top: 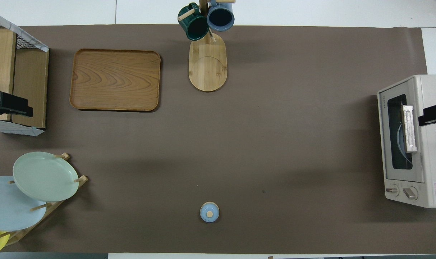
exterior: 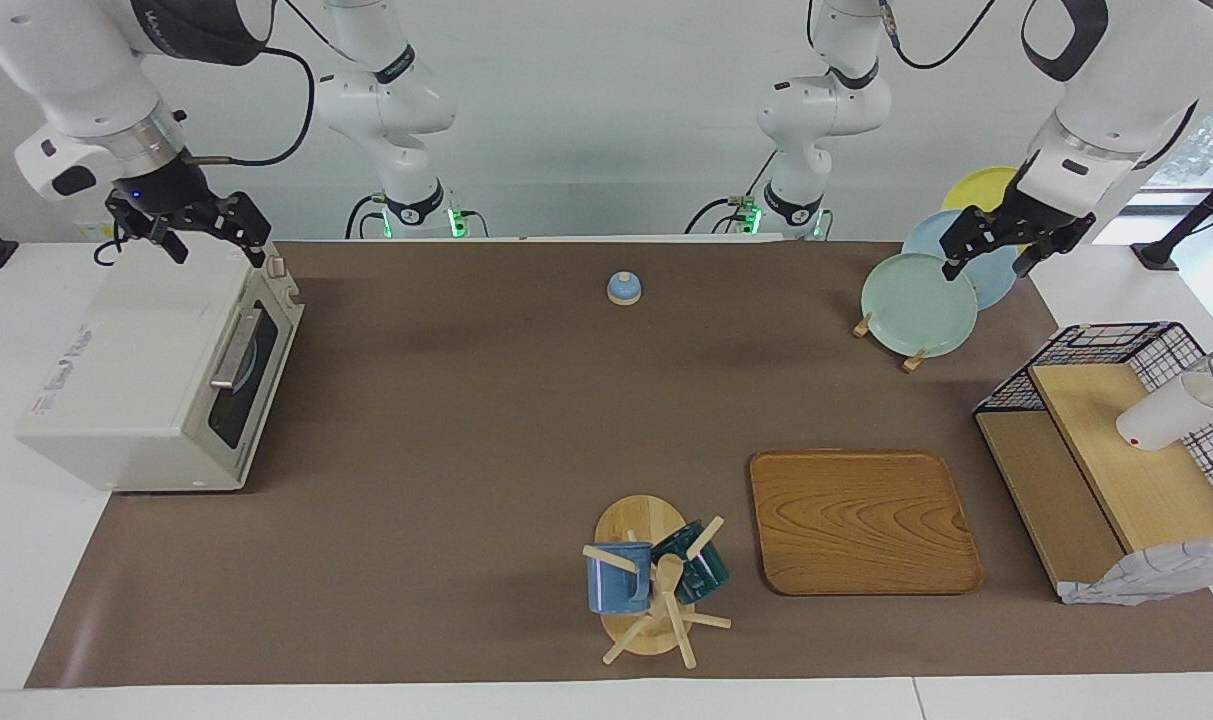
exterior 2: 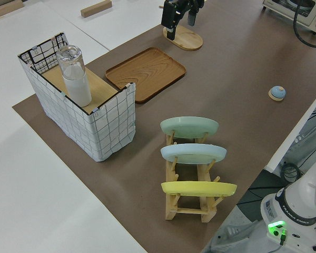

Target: Put eggplant into oven

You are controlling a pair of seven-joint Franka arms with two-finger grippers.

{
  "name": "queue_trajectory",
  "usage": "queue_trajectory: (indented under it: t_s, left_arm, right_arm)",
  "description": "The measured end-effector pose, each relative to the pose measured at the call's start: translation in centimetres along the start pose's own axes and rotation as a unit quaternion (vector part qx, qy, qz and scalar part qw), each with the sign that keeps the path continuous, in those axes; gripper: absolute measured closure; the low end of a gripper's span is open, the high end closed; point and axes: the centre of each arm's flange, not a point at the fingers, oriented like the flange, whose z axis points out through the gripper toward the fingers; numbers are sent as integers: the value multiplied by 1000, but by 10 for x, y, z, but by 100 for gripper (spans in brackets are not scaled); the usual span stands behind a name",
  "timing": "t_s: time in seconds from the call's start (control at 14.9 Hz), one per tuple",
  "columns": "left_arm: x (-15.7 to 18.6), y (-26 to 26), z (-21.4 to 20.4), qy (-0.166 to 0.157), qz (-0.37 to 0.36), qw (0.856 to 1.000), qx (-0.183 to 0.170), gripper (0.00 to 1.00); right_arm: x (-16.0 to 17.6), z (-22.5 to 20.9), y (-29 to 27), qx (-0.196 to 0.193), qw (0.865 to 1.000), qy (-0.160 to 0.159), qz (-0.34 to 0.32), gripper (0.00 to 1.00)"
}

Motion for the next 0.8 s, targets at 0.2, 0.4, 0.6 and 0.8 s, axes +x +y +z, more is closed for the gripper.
queue_trajectory:
  t_s: [0.2, 0.4, 0.6, 0.8]
  left_arm:
    - [0, 0, 0, 0, 0, 1000, 0, 0]
    - [0, 0, 0, 0, 0, 1000, 0, 0]
    - [0, 0, 0, 0, 0, 1000, 0, 0]
    - [0, 0, 0, 0, 0, 1000, 0, 0]
  right_arm:
    - [2, 4, 0, 0, 1000, -9, 1, 0]
    - [4, 7, 3, 0, 1000, -13, 3, 0]
    - [4, 3, 5, 0, 1000, -8, 5, 0]
    - [4, 1, 5, 0, 1000, -6, 6, 0]
